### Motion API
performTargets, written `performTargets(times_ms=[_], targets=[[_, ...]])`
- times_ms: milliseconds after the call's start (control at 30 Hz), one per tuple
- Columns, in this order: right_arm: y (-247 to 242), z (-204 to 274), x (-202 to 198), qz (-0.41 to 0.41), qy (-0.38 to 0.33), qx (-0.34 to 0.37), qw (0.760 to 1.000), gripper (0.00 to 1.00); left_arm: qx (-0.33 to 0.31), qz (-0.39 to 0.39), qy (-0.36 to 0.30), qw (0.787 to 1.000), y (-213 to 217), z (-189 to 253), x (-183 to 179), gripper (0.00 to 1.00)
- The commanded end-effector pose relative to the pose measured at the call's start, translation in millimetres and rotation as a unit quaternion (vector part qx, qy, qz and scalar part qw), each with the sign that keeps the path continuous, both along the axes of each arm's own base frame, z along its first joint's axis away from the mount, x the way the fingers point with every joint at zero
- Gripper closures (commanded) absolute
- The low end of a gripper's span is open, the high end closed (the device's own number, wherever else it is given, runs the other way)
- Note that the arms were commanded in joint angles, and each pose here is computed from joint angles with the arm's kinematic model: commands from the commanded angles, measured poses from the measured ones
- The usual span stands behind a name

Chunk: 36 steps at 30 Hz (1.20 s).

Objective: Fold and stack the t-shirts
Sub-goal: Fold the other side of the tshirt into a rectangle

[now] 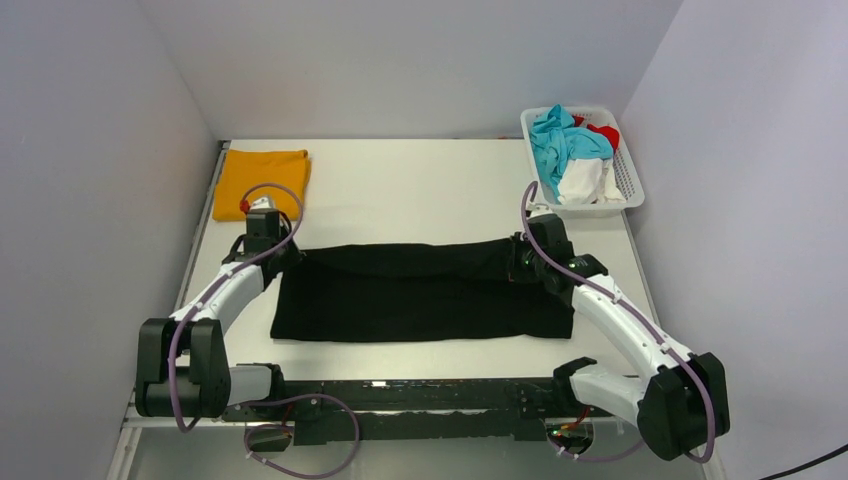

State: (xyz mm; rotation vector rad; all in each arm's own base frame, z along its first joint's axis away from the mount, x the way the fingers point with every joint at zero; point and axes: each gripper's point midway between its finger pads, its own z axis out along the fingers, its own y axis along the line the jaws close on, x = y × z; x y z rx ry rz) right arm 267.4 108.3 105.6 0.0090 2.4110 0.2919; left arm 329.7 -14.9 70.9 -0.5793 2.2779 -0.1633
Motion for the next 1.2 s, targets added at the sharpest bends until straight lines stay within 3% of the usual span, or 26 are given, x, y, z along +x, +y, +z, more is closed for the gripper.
performTargets(times_ms=[0,133,233,267,333,367,400,533,700,800,900,1167], targets=[[10.0,-5.2,-18.6,0.008,0.031,0.033,0.999,0.98,0.005,0.021,-0.007,1.0,5.3,8.1,4.3,1.0],[10.2,-21.6,-37.4,-0.01,0.073,0.046,0.996,0.87,0.013,0.041,0.018,0.999,11.6,-5.3,-5.8,0.96],[12.6,-24.2,-59.2,-0.016,0.12,0.062,0.991,0.68,0.029,0.068,0.03,0.997,21.3,-4.5,-12.9,0.8],[14.7,-22.2,-68.5,-0.012,0.136,0.071,0.988,0.55,0.035,0.081,0.032,0.996,25.7,-0.6,-15.7,0.63],[17.2,-14.8,-88.0,0.0,0.163,0.084,0.983,0.27,0.045,0.112,0.029,0.992,35.1,15.5,-19.6,0.05],[18.1,-9.4,-96.3,0.012,0.17,0.088,0.981,0.12,0.046,0.12,0.02,0.991,37.2,26.1,-20.1,0.01],[17.9,-3.6,-103.5,0.022,0.173,0.09,0.98,0.01,0.044,0.125,0.008,0.991,37.7,37.0,-19.6,0.01],[7.4,17.0,-87.8,0.007,0.114,0.071,0.991,0.0,0.009,0.109,-0.046,0.993,25.7,76.2,-7.5,0.01],[17.1,36.7,-12.4,-0.029,0.002,0.085,0.996,0.0,-0.091,-0.056,-0.092,0.99,-45.8,84.4,24.4,0.0],[32.8,32.1,28.5,-0.016,-0.011,0.091,0.996,0.0,-0.132,-0.133,-0.062,0.98,-81.1,63.9,31.0,0.01],[40.1,6.2,56.7,-0.016,0.01,0.074,0.997,0.0,-0.141,-0.14,-0.011,0.98,-87.7,29.8,30.6,0.0],[58.7,-42.8,37.0,0.048,0.081,0.098,0.991,0.0,-0.116,-0.106,0.056,0.986,-73.0,-31.1,13.3,0.01]])
